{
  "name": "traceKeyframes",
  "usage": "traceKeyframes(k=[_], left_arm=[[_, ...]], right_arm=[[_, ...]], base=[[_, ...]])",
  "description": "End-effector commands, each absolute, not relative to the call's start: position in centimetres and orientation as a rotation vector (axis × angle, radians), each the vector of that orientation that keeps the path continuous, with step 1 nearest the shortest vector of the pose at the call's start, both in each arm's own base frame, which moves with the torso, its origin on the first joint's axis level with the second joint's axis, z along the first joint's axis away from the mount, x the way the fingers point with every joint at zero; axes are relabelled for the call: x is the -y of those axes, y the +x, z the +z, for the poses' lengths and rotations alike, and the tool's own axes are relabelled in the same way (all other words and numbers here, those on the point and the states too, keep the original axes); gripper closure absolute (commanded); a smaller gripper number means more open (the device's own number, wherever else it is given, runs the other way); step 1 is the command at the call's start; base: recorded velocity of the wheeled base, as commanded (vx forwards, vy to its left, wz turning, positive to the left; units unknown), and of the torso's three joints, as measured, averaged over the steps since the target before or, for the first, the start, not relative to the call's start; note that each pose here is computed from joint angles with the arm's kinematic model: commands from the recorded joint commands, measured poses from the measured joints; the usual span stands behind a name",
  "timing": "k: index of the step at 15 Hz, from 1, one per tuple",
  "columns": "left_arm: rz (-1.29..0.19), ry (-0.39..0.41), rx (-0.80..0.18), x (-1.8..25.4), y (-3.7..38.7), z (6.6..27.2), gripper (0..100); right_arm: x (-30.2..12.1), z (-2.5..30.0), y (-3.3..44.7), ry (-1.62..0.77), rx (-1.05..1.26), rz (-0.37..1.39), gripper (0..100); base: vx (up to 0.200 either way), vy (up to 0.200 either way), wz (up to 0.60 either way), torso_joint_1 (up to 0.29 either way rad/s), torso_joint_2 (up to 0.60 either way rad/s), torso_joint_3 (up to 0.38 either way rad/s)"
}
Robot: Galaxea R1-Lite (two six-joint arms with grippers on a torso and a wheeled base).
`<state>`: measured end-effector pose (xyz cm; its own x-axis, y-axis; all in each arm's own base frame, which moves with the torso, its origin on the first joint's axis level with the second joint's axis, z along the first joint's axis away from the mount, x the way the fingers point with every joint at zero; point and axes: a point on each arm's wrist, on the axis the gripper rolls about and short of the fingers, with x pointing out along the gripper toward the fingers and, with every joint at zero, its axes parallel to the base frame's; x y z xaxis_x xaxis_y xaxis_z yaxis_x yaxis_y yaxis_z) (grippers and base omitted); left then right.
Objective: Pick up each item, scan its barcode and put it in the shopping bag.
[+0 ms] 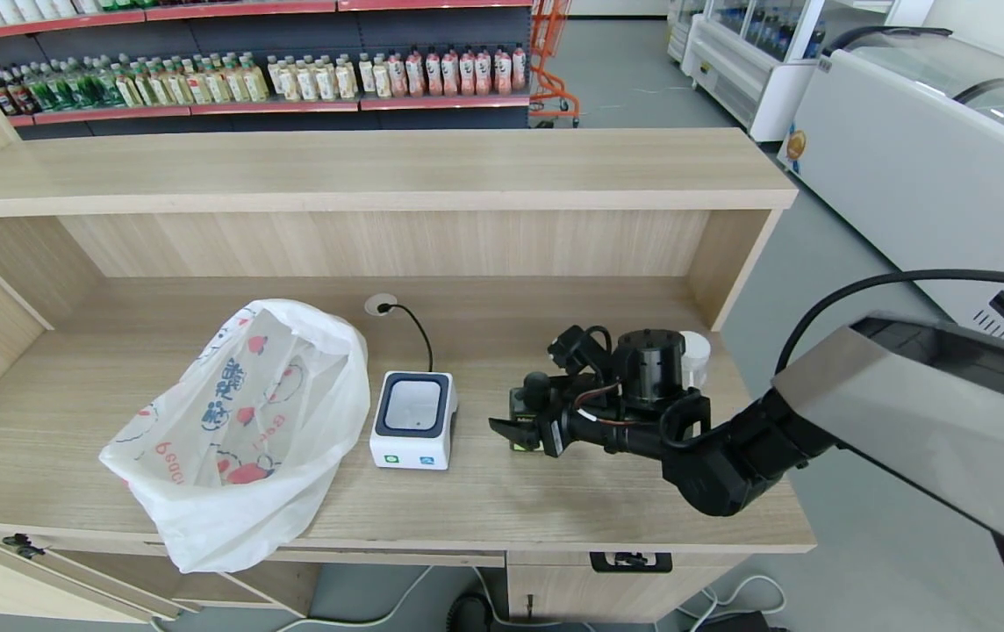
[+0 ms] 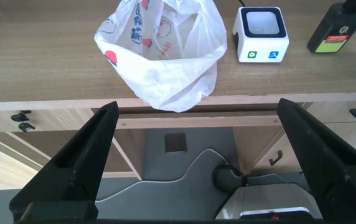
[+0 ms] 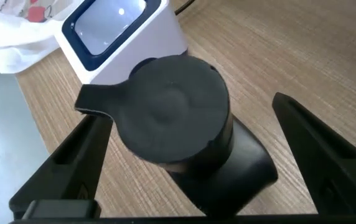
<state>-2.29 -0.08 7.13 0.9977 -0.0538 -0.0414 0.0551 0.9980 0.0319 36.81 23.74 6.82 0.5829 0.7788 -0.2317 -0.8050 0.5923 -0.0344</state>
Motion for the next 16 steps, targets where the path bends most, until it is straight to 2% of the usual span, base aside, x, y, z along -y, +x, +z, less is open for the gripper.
traceKeyframes(k=[1, 6, 9, 13, 16], left_arm=[[-0.054, 0.033, -0.041, 0.1, -2.3, 7.1, 0], [-0.054, 0.033, -0.041, 0.1, -2.3, 7.1, 0], [-0.054, 0.033, -0.041, 0.1, -2.3, 7.1, 0], [-0.054, 0.033, -0.041, 0.1, -2.3, 7.1, 0], [-0.054, 0.033, -0.042, 0.1, -2.3, 7.1, 0]], right_arm=[[-24.1, 5.9, 37.0, -0.144, -0.217, 0.933, 100], [-23.8, 5.7, 37.1, -0.142, -0.218, 0.925, 100], [-22.4, 7.6, 36.9, -0.122, -0.2, 0.897, 100], [-19.2, 15.3, 34.6, 0.077, -0.125, 0.845, 100], [-18.1, 20.9, 30.8, 0.203, -0.048, 0.876, 100]], base=[[0.0, 0.0, 0.0, 0.0, 0.0, 0.0], [0.0, 0.0, 0.0, 0.0, 0.0, 0.0], [0.0, 0.0, 0.0, 0.0, 0.0, 0.0], [0.0, 0.0, 0.0, 0.0, 0.0, 0.0], [0.0, 0.0, 0.0, 0.0, 0.0, 0.0]])
